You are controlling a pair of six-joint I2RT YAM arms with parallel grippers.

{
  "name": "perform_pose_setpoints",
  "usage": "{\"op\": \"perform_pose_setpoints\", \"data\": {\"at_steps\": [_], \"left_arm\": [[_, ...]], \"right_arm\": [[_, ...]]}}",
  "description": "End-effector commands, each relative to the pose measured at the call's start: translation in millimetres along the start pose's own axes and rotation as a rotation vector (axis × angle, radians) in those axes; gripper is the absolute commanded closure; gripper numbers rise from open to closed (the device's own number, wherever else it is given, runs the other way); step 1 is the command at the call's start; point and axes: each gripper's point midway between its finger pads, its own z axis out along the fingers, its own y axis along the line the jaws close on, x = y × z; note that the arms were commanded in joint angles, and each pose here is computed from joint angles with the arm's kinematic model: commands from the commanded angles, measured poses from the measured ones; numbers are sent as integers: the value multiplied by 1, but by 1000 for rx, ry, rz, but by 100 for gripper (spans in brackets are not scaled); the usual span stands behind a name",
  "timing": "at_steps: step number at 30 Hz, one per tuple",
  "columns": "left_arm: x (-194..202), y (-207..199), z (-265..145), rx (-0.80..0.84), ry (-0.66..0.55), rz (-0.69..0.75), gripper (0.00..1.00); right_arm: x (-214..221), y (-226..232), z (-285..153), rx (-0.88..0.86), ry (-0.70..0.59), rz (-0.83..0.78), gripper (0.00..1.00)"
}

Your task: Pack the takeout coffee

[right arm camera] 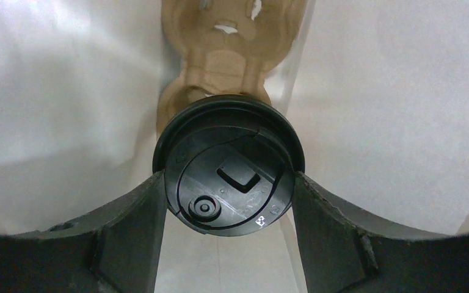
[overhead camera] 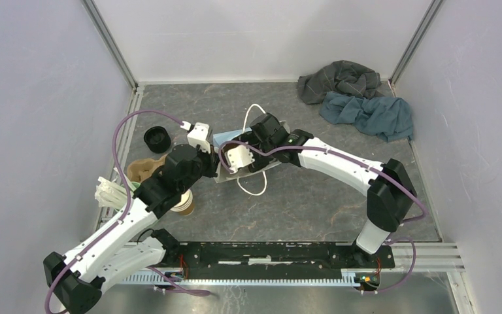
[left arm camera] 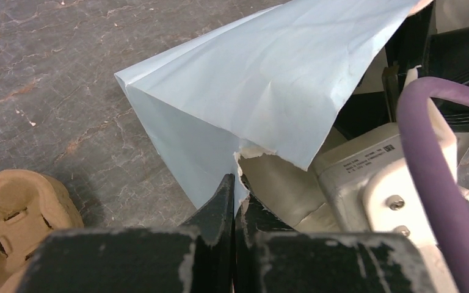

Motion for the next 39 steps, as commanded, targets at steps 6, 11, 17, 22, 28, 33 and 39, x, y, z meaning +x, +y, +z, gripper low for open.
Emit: {"op": "perform_pose_setpoints", "data": {"at_steps": [6, 11, 17, 22, 28, 33, 39], "left_arm": [[-22, -7, -2, 14, -44, -18, 98], [-23, -7, -2, 12, -43, -17, 98], [-22, -10, -1, 24, -40, -17, 98], [-21, -9, -1, 21, -40, -17, 98], [-21, -8, -1, 17, -41, -17, 98], [-21, -8, -2, 16, -42, -15, 98], [-26, -9, -5, 15, -41, -16, 98]], "right_arm": [[9, -33, -18, 109, 37, 18, 100], [6, -31, -18, 135, -48, -40, 100], [1, -31, 3, 75, -110, -85, 100], [1, -22, 12, 37, -142, -88, 100], [-1, -18, 18, 27, -165, -80, 100], [3, -17, 23, 40, -163, -66, 100], [5, -18, 24, 41, -154, -28, 100]]}}
